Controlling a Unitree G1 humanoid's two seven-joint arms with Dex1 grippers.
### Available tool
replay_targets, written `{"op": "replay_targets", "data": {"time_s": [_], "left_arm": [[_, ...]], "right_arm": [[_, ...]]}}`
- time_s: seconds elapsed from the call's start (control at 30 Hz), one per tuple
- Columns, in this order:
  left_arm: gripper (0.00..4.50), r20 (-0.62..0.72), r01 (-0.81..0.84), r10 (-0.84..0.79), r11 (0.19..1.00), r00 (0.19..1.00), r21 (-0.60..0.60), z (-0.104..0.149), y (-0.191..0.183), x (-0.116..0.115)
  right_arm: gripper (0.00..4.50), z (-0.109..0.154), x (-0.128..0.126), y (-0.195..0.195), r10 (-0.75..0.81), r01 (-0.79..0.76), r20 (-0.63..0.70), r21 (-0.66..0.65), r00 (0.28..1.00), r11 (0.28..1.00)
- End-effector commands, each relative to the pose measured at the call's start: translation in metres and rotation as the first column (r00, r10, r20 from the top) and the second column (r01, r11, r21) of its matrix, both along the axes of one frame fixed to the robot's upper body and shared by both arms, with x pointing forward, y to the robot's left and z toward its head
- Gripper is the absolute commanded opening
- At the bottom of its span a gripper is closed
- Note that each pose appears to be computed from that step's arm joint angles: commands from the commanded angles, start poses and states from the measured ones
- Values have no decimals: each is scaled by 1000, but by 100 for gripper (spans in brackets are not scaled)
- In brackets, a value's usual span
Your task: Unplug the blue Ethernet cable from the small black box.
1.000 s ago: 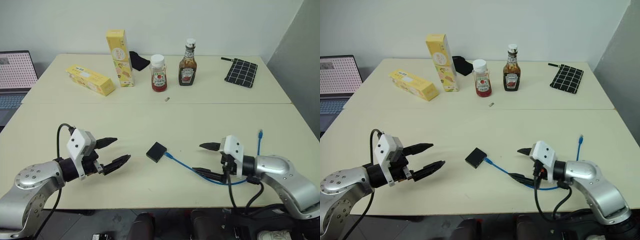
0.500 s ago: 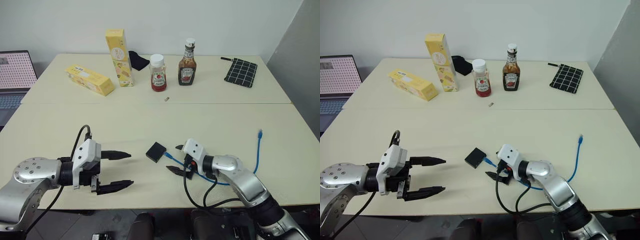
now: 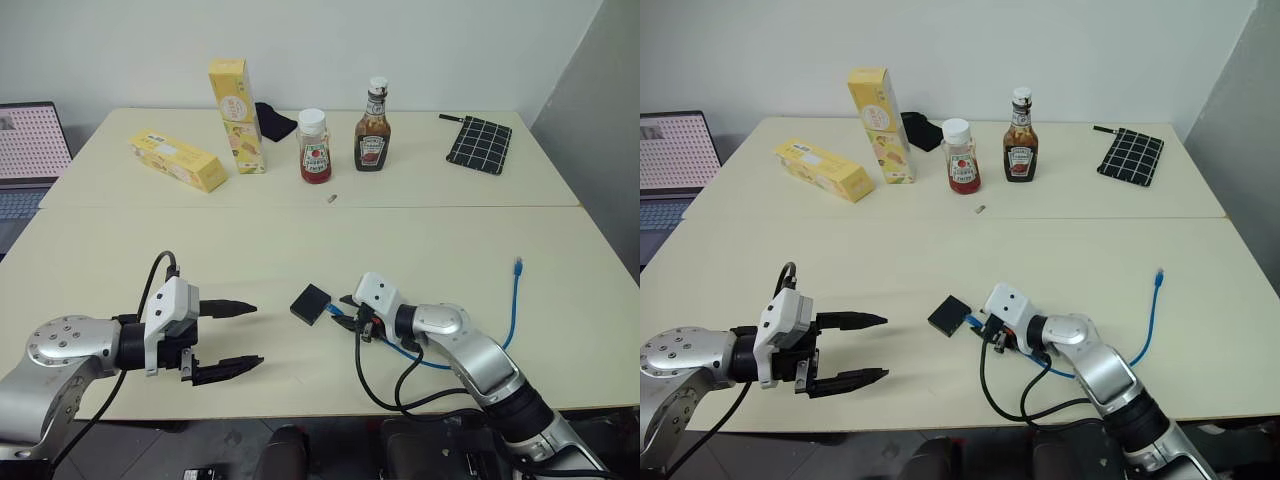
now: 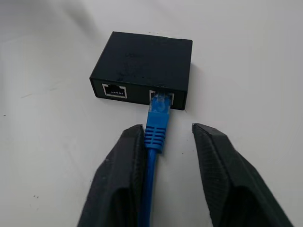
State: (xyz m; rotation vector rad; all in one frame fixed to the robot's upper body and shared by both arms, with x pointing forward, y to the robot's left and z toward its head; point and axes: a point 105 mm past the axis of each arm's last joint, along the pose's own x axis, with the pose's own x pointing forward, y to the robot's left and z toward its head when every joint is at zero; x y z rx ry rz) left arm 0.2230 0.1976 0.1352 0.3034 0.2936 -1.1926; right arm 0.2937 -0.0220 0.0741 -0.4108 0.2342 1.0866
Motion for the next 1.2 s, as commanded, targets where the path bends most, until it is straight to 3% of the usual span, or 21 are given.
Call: {"op": "replay_targets", "data": {"time_s": [0.03,0.13,0.27,0.47,0.6,0.8,1.07,1.2], "left_arm": [[450,20,-13,14,1000,1000,-11,3,-1,4],[450,-10,-40,40,998,999,-41,5,-1,7],[450,-83,-116,105,981,991,-153,12,1,14],[450,-174,-212,170,942,970,-260,16,-1,24],[450,-235,-218,146,922,961,-319,15,-12,26],[450,-252,-218,127,900,960,-377,20,-21,30],[450,-277,-212,94,874,956,-437,24,-28,32],[378,-291,-205,70,861,954,-464,26,-30,33]], "right_arm": [[75,4,6,-5,-9,11,55,-45,998,999],[11,12,8,-7,44,-28,152,-102,987,994],[10,31,11,-8,124,-84,303,-142,945,986],[10,67,7,-2,291,-227,551,-183,782,956],[10,89,3,1,407,-295,707,-285,578,912],[10,104,1,6,424,-322,792,-302,439,897],[10,107,-3,11,431,-333,823,-316,369,888],[10,109,-5,13,434,-343,831,-318,348,884]]}}
